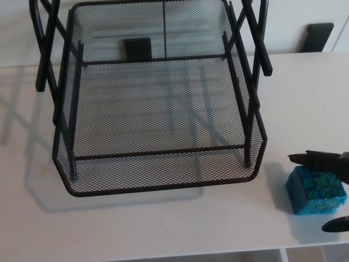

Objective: The robot walks towards a desk on which a file tray is kept in the middle and a cube is kept to its right. The robot lifts the cube using its right hand and places it on the file tray.

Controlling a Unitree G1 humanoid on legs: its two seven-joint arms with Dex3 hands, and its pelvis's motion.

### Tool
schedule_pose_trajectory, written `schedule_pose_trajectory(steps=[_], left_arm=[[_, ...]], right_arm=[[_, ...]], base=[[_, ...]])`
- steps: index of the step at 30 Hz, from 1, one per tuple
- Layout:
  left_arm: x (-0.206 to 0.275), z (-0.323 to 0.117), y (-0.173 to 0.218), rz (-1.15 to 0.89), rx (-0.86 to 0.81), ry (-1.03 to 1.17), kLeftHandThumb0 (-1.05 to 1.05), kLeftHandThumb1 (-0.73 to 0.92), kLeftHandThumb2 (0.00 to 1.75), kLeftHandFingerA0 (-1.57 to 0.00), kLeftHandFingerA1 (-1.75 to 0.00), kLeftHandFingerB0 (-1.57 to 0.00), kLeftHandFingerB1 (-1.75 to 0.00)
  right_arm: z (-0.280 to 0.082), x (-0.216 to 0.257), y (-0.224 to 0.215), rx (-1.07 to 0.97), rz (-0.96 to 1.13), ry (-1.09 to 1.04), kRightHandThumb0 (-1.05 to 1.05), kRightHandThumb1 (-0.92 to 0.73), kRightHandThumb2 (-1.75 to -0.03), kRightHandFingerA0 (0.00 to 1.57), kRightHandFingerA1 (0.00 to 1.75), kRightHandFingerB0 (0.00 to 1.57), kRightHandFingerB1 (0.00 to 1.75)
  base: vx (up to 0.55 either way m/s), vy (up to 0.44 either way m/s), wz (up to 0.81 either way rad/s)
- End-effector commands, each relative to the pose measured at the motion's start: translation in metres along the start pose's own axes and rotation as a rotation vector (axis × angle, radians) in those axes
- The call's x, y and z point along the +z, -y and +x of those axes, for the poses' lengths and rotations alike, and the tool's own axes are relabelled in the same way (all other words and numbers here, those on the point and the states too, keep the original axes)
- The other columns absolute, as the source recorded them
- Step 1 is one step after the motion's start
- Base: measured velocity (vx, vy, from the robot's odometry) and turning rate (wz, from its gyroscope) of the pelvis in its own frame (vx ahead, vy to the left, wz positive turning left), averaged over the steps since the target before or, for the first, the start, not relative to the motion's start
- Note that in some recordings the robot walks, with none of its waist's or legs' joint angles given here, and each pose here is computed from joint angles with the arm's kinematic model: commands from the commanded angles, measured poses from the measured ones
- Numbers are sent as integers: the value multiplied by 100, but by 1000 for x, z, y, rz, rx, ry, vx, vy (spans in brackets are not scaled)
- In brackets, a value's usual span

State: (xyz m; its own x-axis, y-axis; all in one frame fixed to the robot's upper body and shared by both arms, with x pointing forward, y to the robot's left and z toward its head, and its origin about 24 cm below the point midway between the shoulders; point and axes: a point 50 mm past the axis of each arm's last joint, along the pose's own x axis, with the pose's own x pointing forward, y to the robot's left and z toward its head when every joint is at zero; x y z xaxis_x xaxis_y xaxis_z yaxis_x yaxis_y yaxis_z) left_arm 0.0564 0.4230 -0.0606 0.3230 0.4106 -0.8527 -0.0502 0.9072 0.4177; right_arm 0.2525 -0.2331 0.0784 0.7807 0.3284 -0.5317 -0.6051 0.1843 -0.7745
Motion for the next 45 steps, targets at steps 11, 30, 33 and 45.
schedule_pose_trajectory(steps=[11,30,33,45], left_arm=[[-1,-2,-4,127,29,-22,-92,74,71,-50,-102,-43,-89],[1,0,-4,118,28,-29,-89,73,73,-48,-100,-42,-86],[0,-2,-7,133,37,-32,-91,74,72,-50,-100,-44,-87],[3,0,-5,109,41,-32,-91,75,69,-48,-97,-42,-84]], right_arm=[[9,-27,-31,-299,-317,-112,-15,-69,-63,87,153,75,52],[-21,-19,10,-777,-273,69,-6,-60,-86,97,135,88,109],[-34,-19,38,-846,-238,49,-6,-66,-90,93,138,88,103],[-84,30,164,-1205,-198,182,-14,-59,-100,86,167,83,114]], base=[[0,0,0],[0,0,0],[0,0,0],[0,0,0]])
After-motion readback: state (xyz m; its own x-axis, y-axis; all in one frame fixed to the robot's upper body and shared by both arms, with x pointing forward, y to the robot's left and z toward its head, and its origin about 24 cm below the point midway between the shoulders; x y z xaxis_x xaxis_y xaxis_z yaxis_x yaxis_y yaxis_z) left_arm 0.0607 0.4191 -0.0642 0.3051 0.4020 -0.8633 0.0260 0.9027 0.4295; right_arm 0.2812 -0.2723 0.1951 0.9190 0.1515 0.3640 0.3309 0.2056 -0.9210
